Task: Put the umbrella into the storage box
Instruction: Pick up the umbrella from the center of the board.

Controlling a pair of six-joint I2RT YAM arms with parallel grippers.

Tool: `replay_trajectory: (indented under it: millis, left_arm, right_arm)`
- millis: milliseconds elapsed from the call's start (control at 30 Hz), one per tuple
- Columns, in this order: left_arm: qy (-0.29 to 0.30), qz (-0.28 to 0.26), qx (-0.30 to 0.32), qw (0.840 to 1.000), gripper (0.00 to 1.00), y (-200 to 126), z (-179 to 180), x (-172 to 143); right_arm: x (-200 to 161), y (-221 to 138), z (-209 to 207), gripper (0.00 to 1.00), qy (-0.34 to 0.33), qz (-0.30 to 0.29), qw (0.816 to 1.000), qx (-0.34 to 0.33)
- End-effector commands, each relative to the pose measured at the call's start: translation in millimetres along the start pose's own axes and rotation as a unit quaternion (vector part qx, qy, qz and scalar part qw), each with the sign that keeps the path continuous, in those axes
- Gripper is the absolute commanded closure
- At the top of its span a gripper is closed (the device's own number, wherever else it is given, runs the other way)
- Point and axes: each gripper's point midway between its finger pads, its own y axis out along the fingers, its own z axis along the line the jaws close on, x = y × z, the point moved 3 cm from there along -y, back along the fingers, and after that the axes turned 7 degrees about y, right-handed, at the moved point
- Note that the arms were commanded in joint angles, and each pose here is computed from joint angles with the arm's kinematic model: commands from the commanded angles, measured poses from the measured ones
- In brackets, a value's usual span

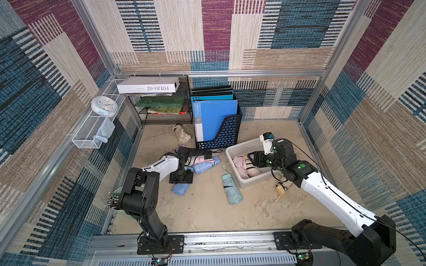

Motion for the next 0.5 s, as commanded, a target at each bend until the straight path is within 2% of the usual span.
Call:
replay_trajectory:
  millis: [0, 167, 467]
  left_arm:
    - [0.003, 0.008, -0.008, 1.0, 0.29, 0.0, -1.3, -2.2]
    - [-0.002, 0.011, -0.015, 1.0, 0.38, -2.8, -1.9, -15.0]
    - [-0.036, -0.028, -0.034, 0.998, 0.44, -29.0, -4.2, -32.9]
  right_arm:
    - [4.0, -3.8, 0.4, 0.35, -0.001, -0.008, 1.0, -0.003]
    - [2.7, -5.0, -0.9, 0.35, -0.001, -0.013, 1.0, -0.004]
    - [2.5, -6.9, -1.8, 0.35, -0.001, -0.02, 1.0, -0.004]
